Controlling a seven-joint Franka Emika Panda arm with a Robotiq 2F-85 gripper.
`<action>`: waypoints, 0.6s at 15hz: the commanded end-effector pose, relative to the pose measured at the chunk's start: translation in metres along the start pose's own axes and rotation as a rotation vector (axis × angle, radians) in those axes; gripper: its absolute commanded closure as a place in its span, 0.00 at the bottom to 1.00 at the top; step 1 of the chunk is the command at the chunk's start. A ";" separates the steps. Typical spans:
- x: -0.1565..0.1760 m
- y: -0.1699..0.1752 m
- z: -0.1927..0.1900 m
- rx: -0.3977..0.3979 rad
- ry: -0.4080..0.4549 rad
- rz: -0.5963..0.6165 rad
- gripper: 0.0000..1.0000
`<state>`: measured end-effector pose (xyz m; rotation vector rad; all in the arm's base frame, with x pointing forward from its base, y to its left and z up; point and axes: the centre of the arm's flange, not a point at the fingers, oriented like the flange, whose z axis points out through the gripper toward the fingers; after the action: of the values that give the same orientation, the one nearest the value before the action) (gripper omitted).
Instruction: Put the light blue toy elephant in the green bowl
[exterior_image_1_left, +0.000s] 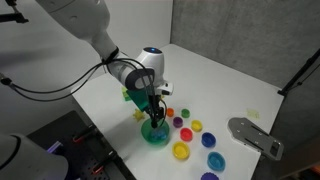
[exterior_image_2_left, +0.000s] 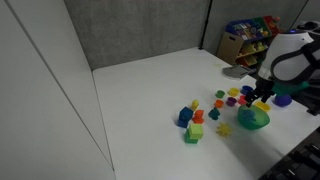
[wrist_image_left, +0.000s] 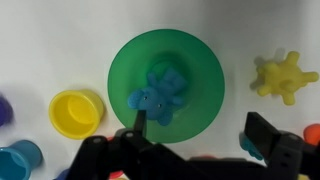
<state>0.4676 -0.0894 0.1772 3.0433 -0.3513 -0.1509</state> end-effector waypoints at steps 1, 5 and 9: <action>0.006 -0.017 -0.048 0.020 -0.075 0.030 0.00; 0.008 -0.035 -0.108 0.052 -0.104 -0.004 0.00; -0.001 -0.046 -0.170 0.075 -0.084 -0.066 0.00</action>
<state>0.4952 -0.0422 0.2955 3.0958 -0.3127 -0.2901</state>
